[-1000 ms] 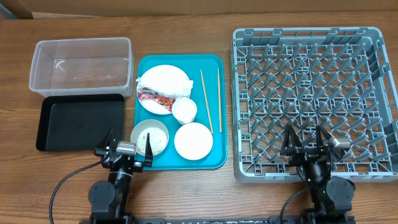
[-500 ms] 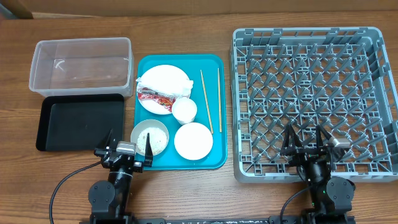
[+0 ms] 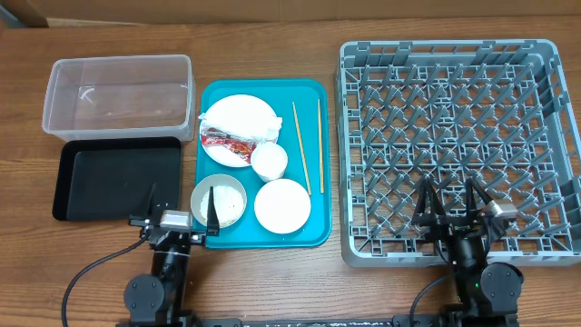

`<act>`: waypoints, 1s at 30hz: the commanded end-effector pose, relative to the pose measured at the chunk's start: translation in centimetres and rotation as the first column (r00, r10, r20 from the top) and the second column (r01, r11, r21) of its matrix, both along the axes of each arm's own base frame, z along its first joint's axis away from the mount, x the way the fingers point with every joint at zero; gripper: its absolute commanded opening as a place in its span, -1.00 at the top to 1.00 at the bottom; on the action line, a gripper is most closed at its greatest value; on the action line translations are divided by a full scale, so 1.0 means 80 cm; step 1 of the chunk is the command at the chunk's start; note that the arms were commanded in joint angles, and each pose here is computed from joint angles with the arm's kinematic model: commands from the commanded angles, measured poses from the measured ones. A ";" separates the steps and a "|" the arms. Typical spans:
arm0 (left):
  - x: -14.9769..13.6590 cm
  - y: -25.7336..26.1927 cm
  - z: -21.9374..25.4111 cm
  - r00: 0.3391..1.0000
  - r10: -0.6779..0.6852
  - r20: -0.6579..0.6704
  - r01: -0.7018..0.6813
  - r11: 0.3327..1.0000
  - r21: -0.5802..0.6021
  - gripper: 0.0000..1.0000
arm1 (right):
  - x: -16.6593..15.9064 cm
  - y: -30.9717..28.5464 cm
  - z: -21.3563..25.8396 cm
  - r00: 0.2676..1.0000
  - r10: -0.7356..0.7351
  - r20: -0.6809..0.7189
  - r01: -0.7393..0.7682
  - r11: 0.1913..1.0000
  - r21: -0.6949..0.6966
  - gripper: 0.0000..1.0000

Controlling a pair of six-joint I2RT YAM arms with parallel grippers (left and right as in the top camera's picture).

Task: Sort waste into correct bins and load items into the dishwasher

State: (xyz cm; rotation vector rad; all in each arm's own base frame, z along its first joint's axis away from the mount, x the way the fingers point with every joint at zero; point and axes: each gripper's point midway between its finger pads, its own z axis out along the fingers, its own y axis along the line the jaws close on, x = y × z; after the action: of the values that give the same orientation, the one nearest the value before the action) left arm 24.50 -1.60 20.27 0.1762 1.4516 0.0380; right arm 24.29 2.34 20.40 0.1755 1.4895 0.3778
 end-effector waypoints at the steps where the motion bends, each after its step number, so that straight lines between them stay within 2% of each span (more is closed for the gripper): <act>1: -0.006 -0.009 0.023 0.998 -0.048 0.038 0.050 0.998 -0.042 -1.00 | -0.021 0.002 0.079 0.990 0.015 0.141 -0.014 1.000 -0.005 -1.00; 4: -0.014 -0.009 0.054 0.998 -0.050 0.050 0.052 0.998 -0.040 -0.99 | -0.041 0.008 0.129 0.972 0.040 0.232 -0.019 0.996 -0.090 -1.00; 8: -0.015 -0.009 0.089 0.999 -0.047 0.022 0.048 0.999 -0.012 -1.00 | -0.056 0.008 0.165 0.967 0.036 0.252 0.001 0.990 -0.142 -1.00; 13: 0.010 -0.010 0.140 0.998 -0.051 -0.045 0.050 0.999 -0.016 -0.99 | -0.050 0.008 0.180 0.983 0.034 0.178 0.000 0.982 -0.188 -1.00; 19: 0.073 -0.019 0.198 0.953 -0.094 -0.287 0.094 0.996 -0.014 -1.00 | -0.014 0.009 0.185 0.998 0.034 -0.048 -0.043 0.980 -0.193 -1.00; 22: 0.108 -0.018 0.211 0.883 -0.095 -0.461 0.084 0.995 -0.045 -1.00 | 0.009 0.010 0.192 0.984 0.033 -0.177 -0.067 0.979 -0.191 -1.00; 25: 0.138 -0.020 0.208 0.777 -0.104 -0.621 0.058 0.994 -0.095 -1.00 | 0.032 0.011 0.190 0.948 0.028 -0.317 -0.092 0.978 -0.186 -1.00; 26: 0.152 -0.024 0.200 0.714 -0.112 -0.691 0.059 0.993 -0.101 -1.00 | 0.042 0.011 0.189 0.923 0.027 -0.383 -0.104 0.978 -0.183 -1.00; 30: 0.176 -0.045 0.171 0.567 -0.145 -0.811 0.077 0.989 -0.123 -1.00 | 0.070 0.012 0.181 0.865 0.025 -0.501 -0.128 0.977 -0.173 -1.00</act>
State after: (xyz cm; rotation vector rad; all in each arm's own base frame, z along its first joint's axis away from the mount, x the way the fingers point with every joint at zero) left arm 36.72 -3.50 34.67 0.2223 2.3076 -0.1730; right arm 28.38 3.40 33.88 0.0493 2.0111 0.2604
